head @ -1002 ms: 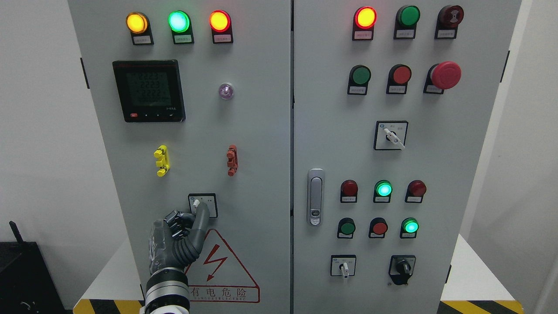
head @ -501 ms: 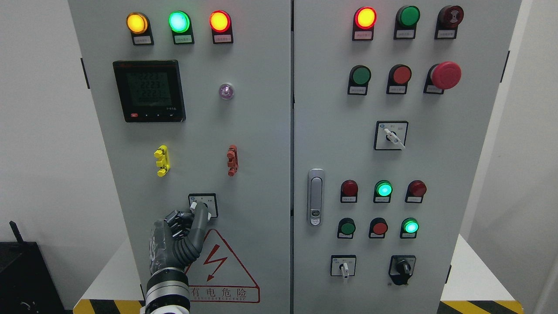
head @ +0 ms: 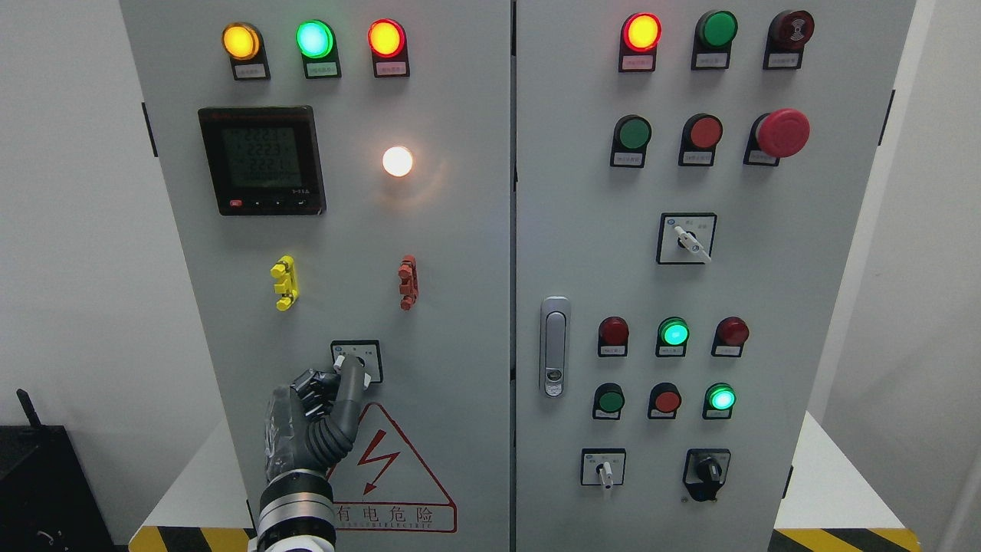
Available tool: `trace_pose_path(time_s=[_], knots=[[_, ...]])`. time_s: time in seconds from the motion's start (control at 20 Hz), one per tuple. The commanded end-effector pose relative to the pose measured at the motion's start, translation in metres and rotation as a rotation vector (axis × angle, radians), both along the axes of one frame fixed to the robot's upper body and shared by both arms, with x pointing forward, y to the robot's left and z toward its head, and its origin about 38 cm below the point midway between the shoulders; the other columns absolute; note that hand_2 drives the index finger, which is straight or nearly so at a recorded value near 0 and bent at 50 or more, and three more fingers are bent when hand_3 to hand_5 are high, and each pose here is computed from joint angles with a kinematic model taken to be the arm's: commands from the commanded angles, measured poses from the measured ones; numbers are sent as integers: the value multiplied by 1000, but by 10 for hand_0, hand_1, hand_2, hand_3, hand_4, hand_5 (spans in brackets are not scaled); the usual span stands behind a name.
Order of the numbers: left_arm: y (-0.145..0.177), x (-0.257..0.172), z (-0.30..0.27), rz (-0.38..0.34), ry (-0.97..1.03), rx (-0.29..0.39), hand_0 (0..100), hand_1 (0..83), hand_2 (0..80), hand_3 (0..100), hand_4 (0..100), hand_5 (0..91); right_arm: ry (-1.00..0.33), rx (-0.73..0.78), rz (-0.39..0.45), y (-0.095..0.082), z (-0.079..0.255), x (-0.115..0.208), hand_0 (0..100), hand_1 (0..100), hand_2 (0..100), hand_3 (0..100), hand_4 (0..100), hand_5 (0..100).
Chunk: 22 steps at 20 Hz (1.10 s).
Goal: Turn on light switch 1
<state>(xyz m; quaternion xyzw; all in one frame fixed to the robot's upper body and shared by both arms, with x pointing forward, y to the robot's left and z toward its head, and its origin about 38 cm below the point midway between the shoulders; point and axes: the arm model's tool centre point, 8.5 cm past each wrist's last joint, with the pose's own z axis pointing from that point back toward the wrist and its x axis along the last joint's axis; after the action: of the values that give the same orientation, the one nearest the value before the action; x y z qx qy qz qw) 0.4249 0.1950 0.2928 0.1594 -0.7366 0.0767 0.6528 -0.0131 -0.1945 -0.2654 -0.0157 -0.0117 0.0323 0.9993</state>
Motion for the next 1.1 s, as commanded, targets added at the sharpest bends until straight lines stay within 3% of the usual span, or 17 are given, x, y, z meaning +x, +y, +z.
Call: trace_pose_path(time_s=[0.0, 0.4, 1.05], knots=[[-1, 1, -1, -3, 3, 0, 850, 417, 656, 846, 930, 856, 2, 1, -24, 0, 0, 0, 0, 0, 0, 0, 0, 0], [-2, 0, -1, -5, 3, 2, 653, 397, 658, 843, 928, 855, 2, 1, -24, 0, 0, 0, 0, 0, 0, 0, 0, 0], [-2, 0, 0, -5, 0, 3, 449, 358, 682, 854, 929, 854, 2, 1, -24, 0, 0, 0, 0, 0, 0, 0, 0, 0]])
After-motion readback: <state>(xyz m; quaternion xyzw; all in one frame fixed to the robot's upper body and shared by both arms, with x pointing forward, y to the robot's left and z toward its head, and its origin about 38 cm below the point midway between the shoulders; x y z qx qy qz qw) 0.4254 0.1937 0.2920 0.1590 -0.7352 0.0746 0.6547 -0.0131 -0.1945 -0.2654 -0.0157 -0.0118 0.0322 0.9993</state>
